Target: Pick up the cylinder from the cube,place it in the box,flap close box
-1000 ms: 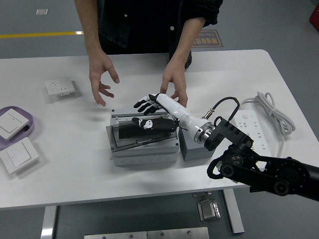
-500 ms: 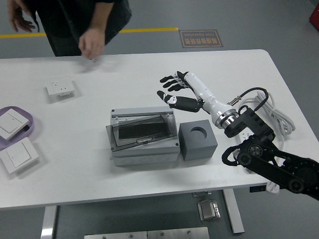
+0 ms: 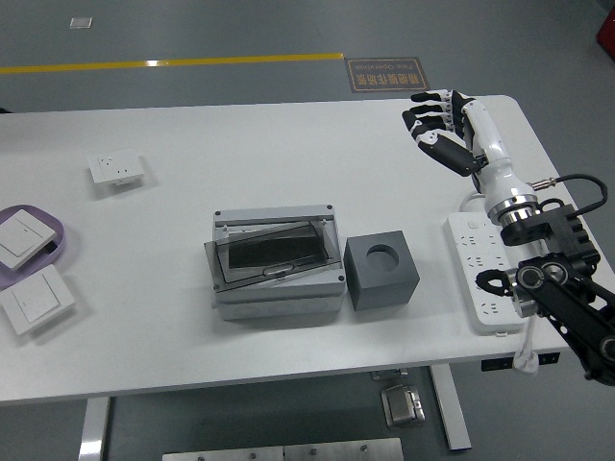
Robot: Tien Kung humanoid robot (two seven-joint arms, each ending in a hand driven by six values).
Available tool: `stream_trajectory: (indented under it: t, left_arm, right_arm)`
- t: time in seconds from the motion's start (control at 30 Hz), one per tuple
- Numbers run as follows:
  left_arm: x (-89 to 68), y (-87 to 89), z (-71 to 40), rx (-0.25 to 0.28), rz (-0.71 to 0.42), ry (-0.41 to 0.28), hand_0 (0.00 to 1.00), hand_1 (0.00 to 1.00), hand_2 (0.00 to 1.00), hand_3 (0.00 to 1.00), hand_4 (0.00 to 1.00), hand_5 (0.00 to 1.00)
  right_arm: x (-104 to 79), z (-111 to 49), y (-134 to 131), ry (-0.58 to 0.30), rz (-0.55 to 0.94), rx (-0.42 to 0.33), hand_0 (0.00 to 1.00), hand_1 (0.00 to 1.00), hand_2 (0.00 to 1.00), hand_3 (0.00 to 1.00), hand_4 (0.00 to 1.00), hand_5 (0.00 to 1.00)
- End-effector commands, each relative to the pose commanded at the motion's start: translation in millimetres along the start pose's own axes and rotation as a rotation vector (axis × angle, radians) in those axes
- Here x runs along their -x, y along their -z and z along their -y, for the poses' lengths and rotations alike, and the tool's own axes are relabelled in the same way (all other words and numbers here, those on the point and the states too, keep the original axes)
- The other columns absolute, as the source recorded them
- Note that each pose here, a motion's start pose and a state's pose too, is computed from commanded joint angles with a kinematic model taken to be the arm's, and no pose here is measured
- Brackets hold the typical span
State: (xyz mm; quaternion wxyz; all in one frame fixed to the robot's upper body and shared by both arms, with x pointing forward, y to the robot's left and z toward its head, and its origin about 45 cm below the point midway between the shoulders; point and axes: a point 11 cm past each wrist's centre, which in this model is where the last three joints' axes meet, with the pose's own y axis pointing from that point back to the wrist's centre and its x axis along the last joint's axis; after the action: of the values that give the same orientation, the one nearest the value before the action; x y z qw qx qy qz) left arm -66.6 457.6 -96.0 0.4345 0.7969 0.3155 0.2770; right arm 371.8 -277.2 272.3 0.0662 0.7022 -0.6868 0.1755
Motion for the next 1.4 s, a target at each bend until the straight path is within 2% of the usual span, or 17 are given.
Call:
stream_trajectory:
  t: [0.2,0.4,0.77,0.8,1.4]
  left_arm:
    - [1.3,-1.1,-0.2,0.002,-0.002,0.005,0.636,0.620,0.541,0.626,0.706,0.338]
    - [-0.2,-1.7,-0.4,0.003,-0.005,0.003,0.636,0.620,0.541,0.626,0.706,0.338]
    - [1.4,-2.3,-0.5,0.002,-0.008,0.009,0.636,0.622,0.541,0.627,0.706,0.338]
    - [1.2,-2.3,-0.5,0.002,-0.008,0.009,0.636,0.621,0.541,0.626,0.706,0.338]
    - [1.9,-1.2,-0.4,0.000,-0.010,0.014,0.636,0.621,0.542,0.627,0.706,0.338]
  right_arm:
    - [-36.0,-1.8,-5.8,-0.117,0.118,-0.022,0.663,0.624,0.631,0.652,0.691,0.387]
    - [-58.4,-4.8,-15.0,-0.199,0.225,-0.027,0.660,0.625,0.630,0.651,0.692,0.381]
    - [-74.0,-11.3,-25.8,-0.263,0.272,-0.020,0.669,0.639,0.639,0.654,0.708,0.363]
    - [-75.4,-11.8,-25.8,-0.267,0.272,-0.021,0.683,0.654,0.658,0.657,0.736,0.307]
    - [-89.5,-15.5,-26.4,-0.303,0.274,-0.032,0.700,0.659,0.671,0.661,0.748,0.293]
